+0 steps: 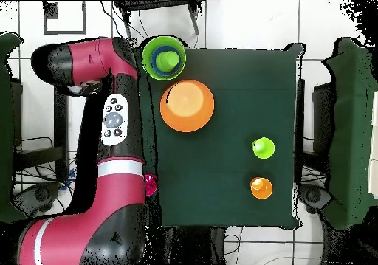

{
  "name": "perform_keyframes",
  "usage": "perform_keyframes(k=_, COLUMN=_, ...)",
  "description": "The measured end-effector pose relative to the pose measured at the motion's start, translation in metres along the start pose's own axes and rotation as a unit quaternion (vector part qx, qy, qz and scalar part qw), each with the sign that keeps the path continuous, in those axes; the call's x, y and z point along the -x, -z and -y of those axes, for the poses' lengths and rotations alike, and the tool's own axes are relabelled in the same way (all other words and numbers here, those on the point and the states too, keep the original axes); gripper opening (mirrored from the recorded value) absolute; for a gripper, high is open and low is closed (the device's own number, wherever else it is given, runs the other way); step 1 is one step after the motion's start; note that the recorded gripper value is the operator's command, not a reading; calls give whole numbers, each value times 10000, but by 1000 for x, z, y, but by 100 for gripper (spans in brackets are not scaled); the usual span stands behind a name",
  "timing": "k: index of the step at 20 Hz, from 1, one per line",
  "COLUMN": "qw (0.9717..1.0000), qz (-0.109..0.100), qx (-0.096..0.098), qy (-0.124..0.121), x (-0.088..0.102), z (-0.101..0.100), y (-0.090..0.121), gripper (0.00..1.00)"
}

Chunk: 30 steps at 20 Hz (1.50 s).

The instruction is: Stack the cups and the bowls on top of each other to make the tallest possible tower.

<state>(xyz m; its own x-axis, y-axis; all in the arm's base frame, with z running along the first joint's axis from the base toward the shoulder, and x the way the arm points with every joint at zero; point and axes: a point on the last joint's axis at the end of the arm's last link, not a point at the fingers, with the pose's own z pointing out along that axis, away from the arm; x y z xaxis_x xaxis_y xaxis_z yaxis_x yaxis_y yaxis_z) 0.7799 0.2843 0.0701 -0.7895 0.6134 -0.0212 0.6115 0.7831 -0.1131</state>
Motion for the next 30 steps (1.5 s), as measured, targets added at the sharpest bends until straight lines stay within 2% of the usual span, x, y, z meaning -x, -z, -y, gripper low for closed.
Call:
perform_keyframes(k=3, qw=10000, qz=38, qx=-15, qy=17, x=1, z=1, y=2, gripper=0)
perform_keyframes(k=5, qw=9999, qz=145, qx=-22, qy=67, x=5, z=-1, y=2, gripper=0)
perform_keyframes(k=11, qw=9980, qz=531, qx=209, qy=283, x=27, z=-25, y=-7, gripper=0)
perform_keyframes(k=12, qw=9967, qz=664, qx=308, qy=360, x=35, z=-33, y=-13, gripper=0)
perform_keyframes(k=16, qw=9940, qz=907, qx=406, qy=456, x=48, z=-41, y=-32, gripper=0)
perform_keyframes(k=20, qw=9938, qz=913, qx=438, qy=456, x=52, z=-43, y=-48, gripper=0)
perform_keyframes(k=23, qw=9953, qz=756, qx=439, qy=421, x=60, z=-42, y=-59, gripper=0)
perform_keyframes(k=25, qw=9958, qz=691, qx=437, qy=414, x=63, z=-41, y=-60, gripper=0)
perform_keyframes(k=26, qw=9966, qz=577, qx=438, qy=396, x=70, z=-41, y=-59, gripper=0)
perform_keyframes(k=30, qw=9975, qz=349, qx=484, qy=366, x=87, z=-45, y=-49, gripper=0)
